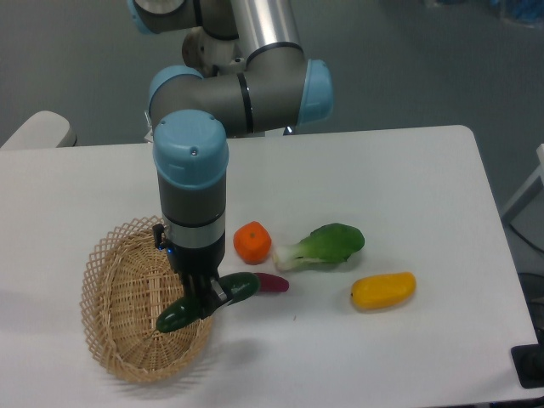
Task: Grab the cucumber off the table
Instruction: 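Lift the cucumber and carry it toward the wicker basket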
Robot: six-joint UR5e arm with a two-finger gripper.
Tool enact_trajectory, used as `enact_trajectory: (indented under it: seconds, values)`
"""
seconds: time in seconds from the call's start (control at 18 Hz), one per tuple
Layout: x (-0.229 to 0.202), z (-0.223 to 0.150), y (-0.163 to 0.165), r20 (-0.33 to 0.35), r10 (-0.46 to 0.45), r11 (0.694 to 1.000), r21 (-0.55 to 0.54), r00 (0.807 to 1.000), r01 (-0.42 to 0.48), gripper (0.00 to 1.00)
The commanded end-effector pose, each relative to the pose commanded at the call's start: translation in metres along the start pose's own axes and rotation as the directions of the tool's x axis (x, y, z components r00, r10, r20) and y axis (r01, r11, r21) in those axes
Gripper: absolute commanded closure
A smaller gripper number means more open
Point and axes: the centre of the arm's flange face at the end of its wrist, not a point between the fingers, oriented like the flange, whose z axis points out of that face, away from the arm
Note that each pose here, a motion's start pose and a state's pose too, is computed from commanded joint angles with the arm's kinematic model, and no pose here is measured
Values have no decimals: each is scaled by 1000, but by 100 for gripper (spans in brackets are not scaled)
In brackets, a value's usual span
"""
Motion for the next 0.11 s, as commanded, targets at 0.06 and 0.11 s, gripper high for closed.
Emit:
enact_trajectory:
  seconds: [0.06, 0.11]
  values:
    - [0, -1, 0, 1, 0, 1000, 1, 1000, 0, 83]
    - [-1, -1, -1, 3, 0, 1000, 1, 1000, 0, 83]
